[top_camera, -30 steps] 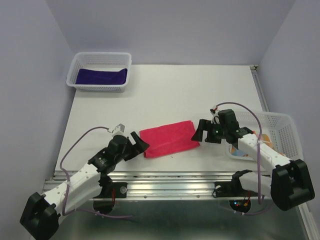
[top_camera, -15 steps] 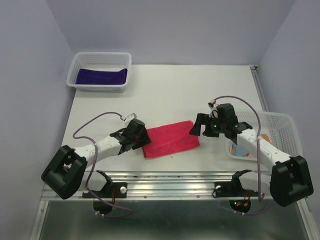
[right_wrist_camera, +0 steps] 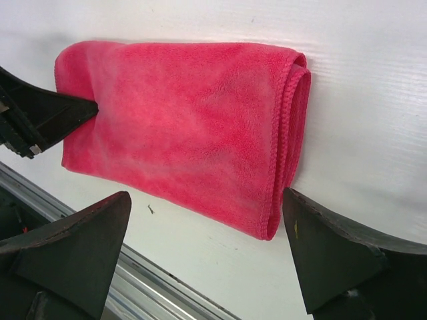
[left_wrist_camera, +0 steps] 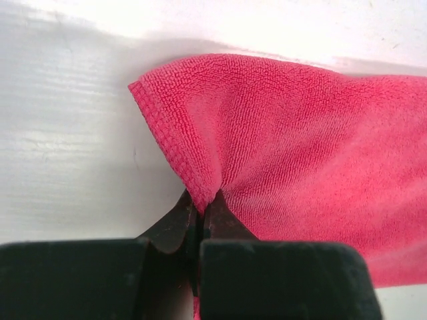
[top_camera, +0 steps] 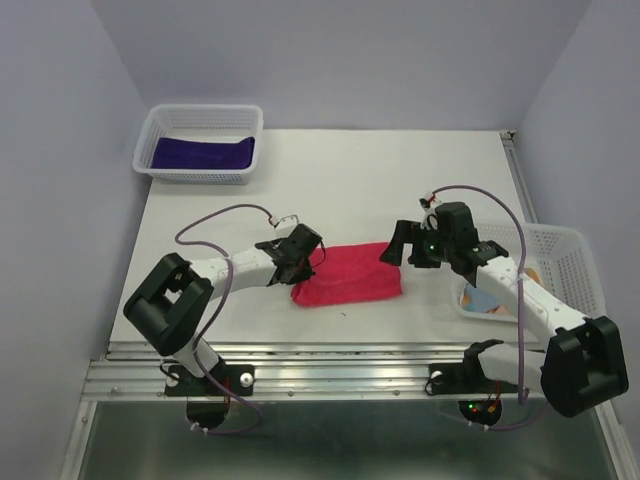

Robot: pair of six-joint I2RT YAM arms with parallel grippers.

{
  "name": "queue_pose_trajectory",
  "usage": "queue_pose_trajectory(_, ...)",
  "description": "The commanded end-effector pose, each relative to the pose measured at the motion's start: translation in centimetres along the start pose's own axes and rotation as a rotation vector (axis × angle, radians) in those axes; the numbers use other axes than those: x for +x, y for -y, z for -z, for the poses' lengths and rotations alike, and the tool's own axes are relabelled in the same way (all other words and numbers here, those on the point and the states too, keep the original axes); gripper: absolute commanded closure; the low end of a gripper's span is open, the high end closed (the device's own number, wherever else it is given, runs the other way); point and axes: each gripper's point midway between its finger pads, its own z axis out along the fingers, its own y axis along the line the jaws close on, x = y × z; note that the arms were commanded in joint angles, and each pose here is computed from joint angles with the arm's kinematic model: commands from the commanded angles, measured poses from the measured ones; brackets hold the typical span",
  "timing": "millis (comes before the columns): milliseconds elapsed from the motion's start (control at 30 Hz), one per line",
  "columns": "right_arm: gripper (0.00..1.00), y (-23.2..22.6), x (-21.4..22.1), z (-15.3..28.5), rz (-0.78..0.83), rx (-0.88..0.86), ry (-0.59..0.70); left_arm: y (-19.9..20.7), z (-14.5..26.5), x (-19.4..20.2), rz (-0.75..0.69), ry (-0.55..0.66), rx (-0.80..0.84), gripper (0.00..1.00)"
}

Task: Fold and stack the towels
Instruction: Neatly place the folded towel into the bin

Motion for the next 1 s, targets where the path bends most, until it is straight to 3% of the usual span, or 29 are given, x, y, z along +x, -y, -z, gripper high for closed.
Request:
queue_pose_trajectory(0,0.00,-1.2,-3.1,1.5,0.051,0.009,0.099,-1.9,0.2,-2.2,-0.152,0.085,-0.188,1.00)
queue_pose_trajectory(167,0.00,-0.9,-3.5,2.2,0.057,0.031,0.137,1.4,1.4,-9.4,-0.269,0.284,-0.232,1.00)
queue_pose_trajectory(467,0.00,-0.8,-4.0,3.5,0.063,0.047,0.205,4.7,1.4,-21.3,-0.364,0.415,-0.314,1.00)
queue_pose_trajectory(567,0.00,-0.6,-3.9,3.4,0.062,0.059,0.203,3.5,0.7,-24.4,-0.394,0.410,-0.375,1.00)
queue_pose_trajectory(633,0.00,-0.4,-3.9,3.2,0.060,0.068,0.199,3.5,1.8,-28.8,-0.376,0.461,-0.395,1.00)
queue_pose_trajectory(667,0.00,-0.2,-3.8,3.1,0.058,0.074,0.195,3.3,1.2,-28.5,-0.404,0.442,-0.406,1.00)
queue_pose_trajectory(800,0.00,0.3,-3.8,2.7,0.054,0.095,0.187,2.1,2.5,-34.5,-0.375,0.516,-0.447,1.00)
queue_pose_trajectory(967,0.00,0.9,-3.8,2.4,0.047,0.126,0.183,0.9,4.5,-39.2,-0.352,0.589,-0.487,1.00)
